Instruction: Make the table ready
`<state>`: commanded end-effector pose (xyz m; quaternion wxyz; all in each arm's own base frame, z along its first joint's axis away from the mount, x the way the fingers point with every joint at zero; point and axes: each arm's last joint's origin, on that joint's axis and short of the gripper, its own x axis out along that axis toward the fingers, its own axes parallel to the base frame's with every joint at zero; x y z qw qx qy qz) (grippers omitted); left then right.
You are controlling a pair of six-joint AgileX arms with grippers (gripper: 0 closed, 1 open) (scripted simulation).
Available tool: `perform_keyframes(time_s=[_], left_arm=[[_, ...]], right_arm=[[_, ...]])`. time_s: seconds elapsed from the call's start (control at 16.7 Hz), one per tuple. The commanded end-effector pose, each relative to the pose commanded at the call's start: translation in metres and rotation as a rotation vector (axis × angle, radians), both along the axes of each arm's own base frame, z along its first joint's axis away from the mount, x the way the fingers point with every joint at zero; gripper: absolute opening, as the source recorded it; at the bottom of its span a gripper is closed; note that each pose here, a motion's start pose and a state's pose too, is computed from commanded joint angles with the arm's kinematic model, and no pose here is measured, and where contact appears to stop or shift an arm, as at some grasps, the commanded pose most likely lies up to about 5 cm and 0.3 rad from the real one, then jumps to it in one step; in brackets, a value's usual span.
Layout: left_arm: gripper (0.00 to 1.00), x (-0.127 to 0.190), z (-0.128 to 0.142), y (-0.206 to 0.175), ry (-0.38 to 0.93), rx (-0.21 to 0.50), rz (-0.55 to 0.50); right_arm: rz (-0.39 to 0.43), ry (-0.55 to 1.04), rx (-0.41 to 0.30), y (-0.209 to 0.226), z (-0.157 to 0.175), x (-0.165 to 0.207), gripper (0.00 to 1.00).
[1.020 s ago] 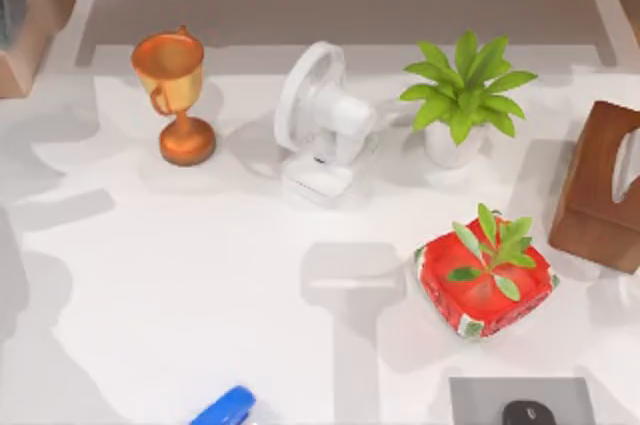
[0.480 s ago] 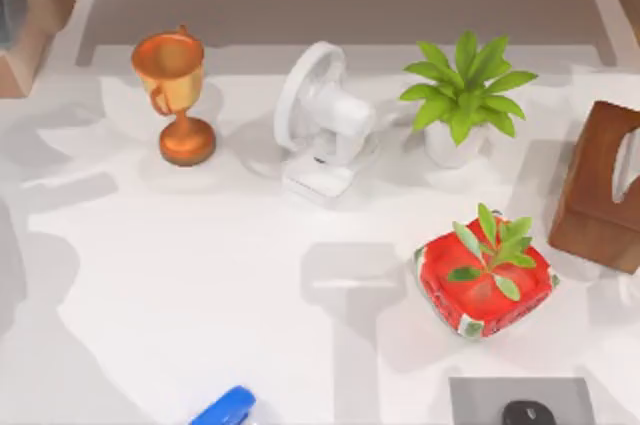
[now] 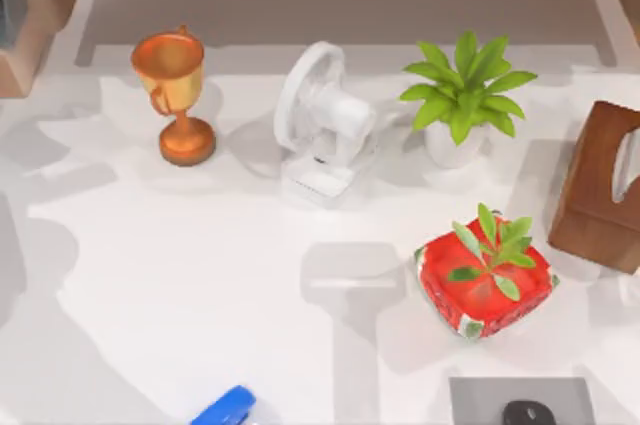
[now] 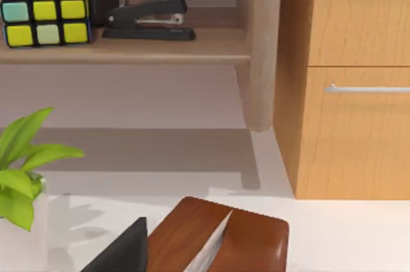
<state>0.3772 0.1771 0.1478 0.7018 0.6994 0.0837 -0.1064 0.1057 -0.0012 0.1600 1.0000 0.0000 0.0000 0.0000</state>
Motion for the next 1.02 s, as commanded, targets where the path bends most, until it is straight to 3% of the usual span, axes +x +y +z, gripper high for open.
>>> perform_keyframes(time_s=[0.72, 1.02], left_arm=[[0.98, 0.0000, 0.0000, 0.0000, 0.000, 0.000, 0.000], [1.00, 0.0000, 0.0000, 0.0000, 0.000, 0.000, 0.000]], right_arm=[[0.000, 0.000, 0.000, 0.0000, 0.0000, 0.0000, 1.00], [0.000, 0.000, 0.000, 0.0000, 0.0000, 0.0000, 1.00]])
